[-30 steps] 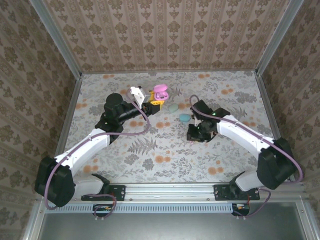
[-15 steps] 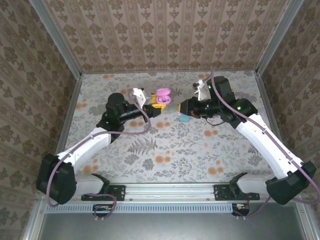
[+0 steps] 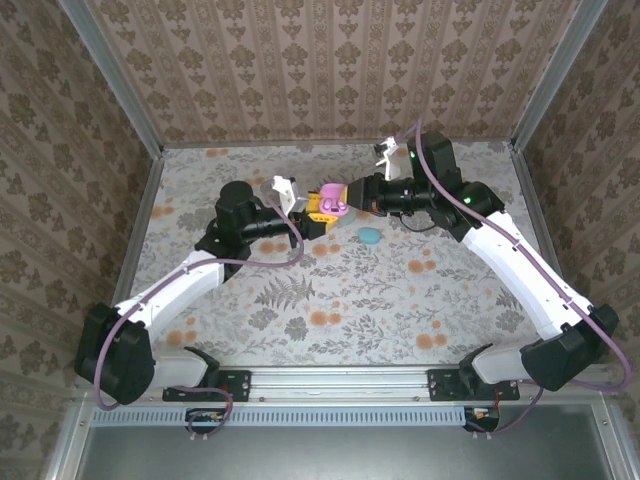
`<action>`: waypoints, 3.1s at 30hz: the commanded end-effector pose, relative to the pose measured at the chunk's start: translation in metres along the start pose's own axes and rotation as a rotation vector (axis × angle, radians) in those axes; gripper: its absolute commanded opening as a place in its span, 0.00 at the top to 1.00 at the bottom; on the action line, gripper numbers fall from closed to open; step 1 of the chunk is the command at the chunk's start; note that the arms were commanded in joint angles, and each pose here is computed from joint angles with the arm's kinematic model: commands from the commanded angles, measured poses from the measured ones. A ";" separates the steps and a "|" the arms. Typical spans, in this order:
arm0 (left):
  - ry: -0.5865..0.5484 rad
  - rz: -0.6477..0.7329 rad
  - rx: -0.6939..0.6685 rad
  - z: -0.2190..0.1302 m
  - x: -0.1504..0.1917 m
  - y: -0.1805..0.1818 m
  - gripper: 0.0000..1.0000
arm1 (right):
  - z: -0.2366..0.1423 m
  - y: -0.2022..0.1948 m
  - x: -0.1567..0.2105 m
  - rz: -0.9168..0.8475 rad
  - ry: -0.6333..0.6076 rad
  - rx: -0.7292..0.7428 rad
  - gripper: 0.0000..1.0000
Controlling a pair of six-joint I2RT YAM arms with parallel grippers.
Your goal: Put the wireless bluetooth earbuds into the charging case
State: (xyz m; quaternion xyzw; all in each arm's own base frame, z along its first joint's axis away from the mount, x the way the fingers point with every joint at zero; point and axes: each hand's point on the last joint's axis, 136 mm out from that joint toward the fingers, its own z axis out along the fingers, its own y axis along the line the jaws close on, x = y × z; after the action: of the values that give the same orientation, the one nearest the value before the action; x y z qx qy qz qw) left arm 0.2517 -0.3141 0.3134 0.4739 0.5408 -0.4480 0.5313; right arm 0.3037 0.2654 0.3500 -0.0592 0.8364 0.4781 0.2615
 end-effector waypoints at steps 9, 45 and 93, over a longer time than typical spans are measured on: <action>-0.032 0.023 0.041 0.002 -0.016 -0.006 0.69 | 0.001 -0.012 0.004 -0.030 0.029 0.065 0.79; 0.006 0.077 0.045 0.005 -0.013 -0.015 0.69 | 0.010 -0.029 -0.041 0.060 -0.070 0.120 0.52; -0.059 0.034 -0.096 -0.001 -0.021 0.015 0.36 | 0.009 -0.019 -0.006 0.222 -0.039 -0.299 0.76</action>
State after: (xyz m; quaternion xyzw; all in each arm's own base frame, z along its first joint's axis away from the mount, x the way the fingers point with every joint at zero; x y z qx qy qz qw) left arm 0.2628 -0.3151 0.3309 0.4483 0.5375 -0.4384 0.5639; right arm 0.3177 0.2690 0.3340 -0.0037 0.7569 0.6231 0.1971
